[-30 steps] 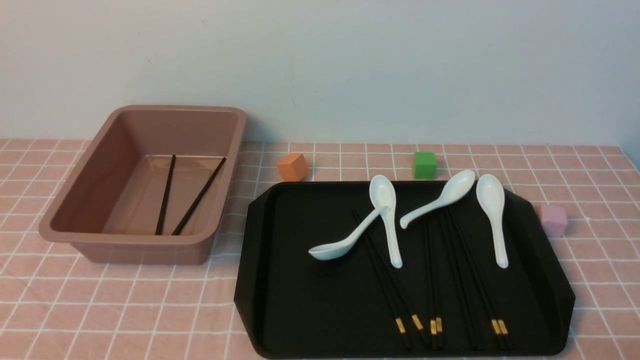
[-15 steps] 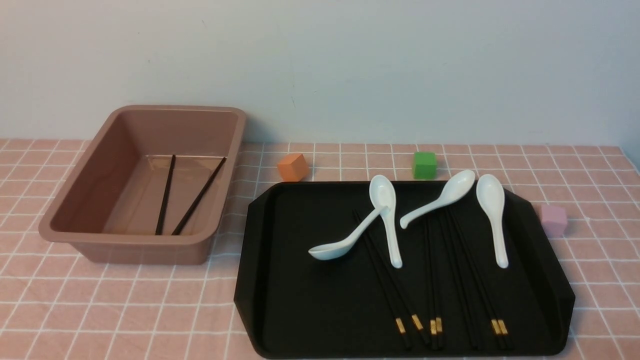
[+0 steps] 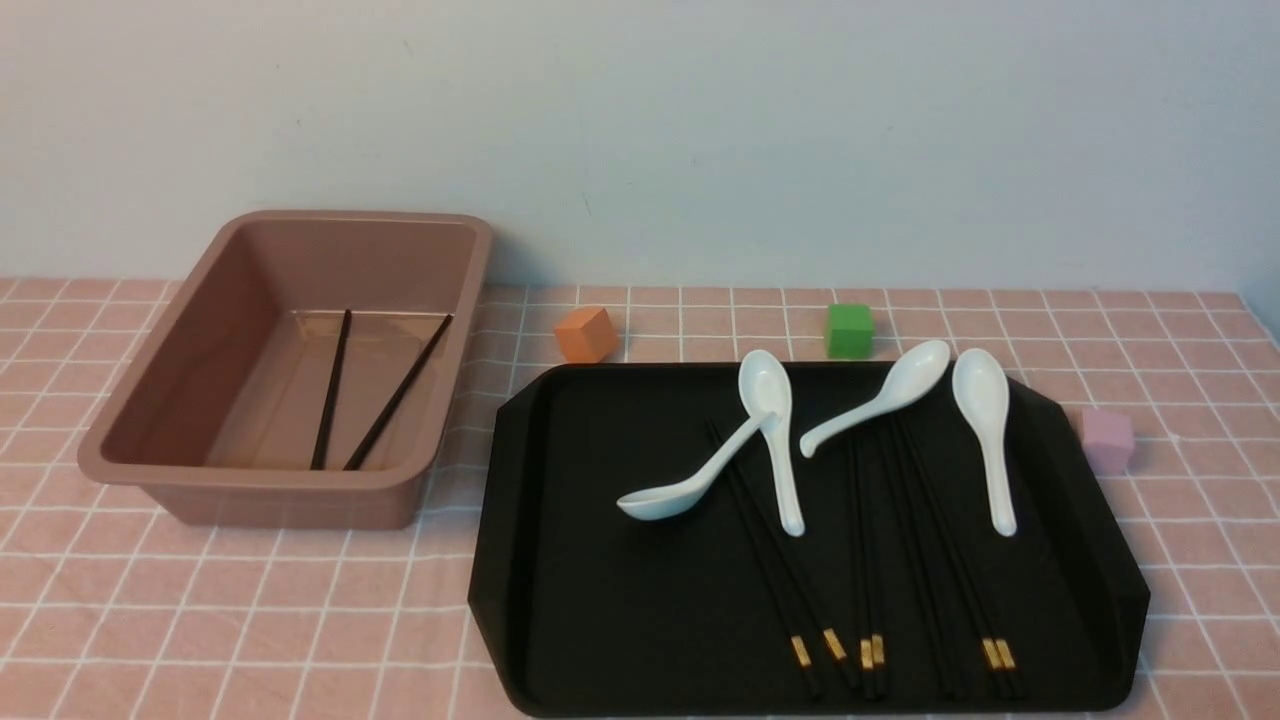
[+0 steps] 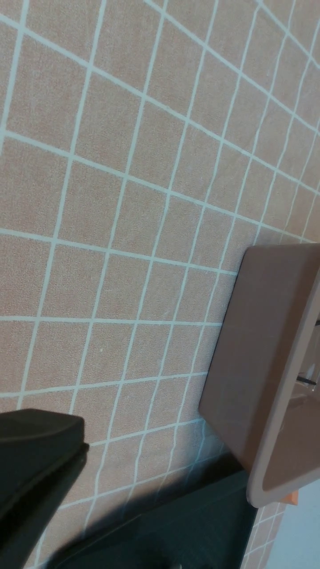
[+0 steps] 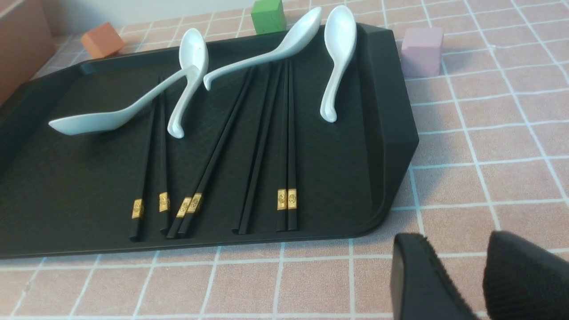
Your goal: On pink tablecloth take chopsticks from black tray and put them in box.
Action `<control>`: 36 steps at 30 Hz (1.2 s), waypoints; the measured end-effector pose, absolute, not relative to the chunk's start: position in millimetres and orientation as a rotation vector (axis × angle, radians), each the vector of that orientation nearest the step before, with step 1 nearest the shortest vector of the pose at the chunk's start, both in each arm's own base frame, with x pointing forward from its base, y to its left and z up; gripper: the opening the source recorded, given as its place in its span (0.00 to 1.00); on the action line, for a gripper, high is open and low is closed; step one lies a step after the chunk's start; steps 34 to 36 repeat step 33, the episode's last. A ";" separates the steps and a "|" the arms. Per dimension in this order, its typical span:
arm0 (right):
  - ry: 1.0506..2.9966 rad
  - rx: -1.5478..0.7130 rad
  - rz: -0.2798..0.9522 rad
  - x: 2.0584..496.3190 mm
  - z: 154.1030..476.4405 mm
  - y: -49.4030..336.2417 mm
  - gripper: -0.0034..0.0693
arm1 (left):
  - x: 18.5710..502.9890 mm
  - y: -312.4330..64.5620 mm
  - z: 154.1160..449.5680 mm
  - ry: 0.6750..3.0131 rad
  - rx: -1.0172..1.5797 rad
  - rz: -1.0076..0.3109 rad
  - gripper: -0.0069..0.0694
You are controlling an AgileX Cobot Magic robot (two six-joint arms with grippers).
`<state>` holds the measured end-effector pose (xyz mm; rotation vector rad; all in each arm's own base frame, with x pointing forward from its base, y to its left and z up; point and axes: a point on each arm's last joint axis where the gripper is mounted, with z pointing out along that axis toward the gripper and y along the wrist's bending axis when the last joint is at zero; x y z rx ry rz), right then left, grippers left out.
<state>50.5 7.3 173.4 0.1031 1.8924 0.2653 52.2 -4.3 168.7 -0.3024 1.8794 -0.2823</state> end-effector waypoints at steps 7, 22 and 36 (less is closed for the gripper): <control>1.892 0.103 0.265 50.5 173.4 7.3 0.38 | 52.2 -4.3 168.7 1.879 -0.302 -0.282 0.10; 1.892 0.103 0.265 50.5 173.4 7.3 0.38 | 52.2 -4.3 168.7 1.879 -0.302 -0.282 0.12; 1.892 0.103 0.265 50.5 173.4 7.3 0.38 | 52.2 -4.3 168.7 1.879 -0.302 -0.282 0.13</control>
